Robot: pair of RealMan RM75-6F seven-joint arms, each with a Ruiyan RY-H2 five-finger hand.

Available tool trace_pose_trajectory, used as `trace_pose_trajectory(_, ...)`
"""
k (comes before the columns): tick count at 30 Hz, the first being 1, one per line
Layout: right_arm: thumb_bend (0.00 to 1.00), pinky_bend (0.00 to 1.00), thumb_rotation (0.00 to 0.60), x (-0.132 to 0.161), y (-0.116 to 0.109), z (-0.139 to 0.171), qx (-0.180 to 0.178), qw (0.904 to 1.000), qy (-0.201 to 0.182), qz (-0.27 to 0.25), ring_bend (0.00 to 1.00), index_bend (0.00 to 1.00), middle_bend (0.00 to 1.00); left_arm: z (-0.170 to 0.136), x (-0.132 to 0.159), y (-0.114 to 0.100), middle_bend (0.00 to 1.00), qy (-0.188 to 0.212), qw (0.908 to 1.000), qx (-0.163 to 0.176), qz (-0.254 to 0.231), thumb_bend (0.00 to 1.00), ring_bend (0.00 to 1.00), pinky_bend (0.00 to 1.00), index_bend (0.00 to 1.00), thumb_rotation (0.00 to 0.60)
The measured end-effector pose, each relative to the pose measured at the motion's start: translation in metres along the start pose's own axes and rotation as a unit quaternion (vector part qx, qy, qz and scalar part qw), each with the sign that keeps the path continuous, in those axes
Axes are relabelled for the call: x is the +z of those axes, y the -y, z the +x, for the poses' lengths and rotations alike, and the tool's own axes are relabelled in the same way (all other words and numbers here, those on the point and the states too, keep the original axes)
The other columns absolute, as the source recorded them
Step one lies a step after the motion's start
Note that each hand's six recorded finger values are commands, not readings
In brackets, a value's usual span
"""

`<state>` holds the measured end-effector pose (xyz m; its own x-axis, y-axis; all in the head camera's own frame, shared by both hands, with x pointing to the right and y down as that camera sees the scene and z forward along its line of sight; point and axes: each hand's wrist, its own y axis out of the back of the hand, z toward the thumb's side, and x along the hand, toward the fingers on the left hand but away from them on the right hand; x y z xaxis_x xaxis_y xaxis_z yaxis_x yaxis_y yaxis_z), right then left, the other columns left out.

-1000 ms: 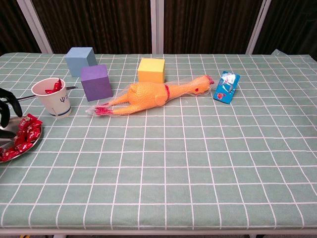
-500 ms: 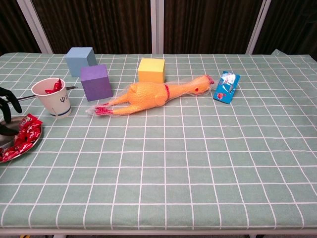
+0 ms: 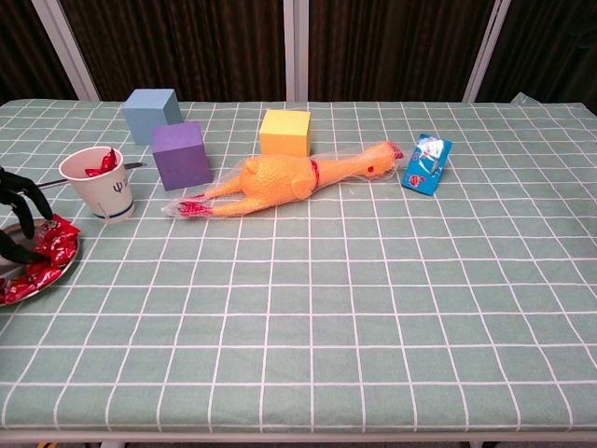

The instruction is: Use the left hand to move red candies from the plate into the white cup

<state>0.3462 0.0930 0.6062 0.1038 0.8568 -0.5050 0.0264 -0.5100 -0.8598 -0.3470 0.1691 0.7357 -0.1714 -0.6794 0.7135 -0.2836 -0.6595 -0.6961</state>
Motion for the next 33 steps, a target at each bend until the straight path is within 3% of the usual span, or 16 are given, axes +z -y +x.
trace_pose_trajectory(14, 0.1, 0.0, 0.6, 0.0, 0.002, -0.004, 0.006, 1.0, 0.004, 0.005, 0.0, 0.04, 0.09, 0.011, -0.009, 0.009, 0.59, -0.015, 0.9997, 0.001, 0.019, 0.09, 0.99, 1.0, 0.45, 0.6)
trace_pose_trajectory(24, 0.1, 0.0, 0.6, 0.001, 0.003, -0.004, 0.008, 0.9999, 0.005, 0.007, 0.0, 0.04, 0.09, 0.016, -0.01, 0.003, 0.6, -0.016, 0.9997, 0.004, 0.019, 0.1, 1.0, 1.0, 0.49, 0.6)
trace_pose_trajectory(33, 0.1, 0.0, 0.6, 0.002, 0.002, -0.003, 0.006, 0.9999, 0.005, 0.008, 0.0, 0.04, 0.09, 0.016, -0.014, 0.009, 0.62, -0.021, 0.9995, -0.012, 0.022, 0.12, 1.0, 1.0, 0.52, 0.6)
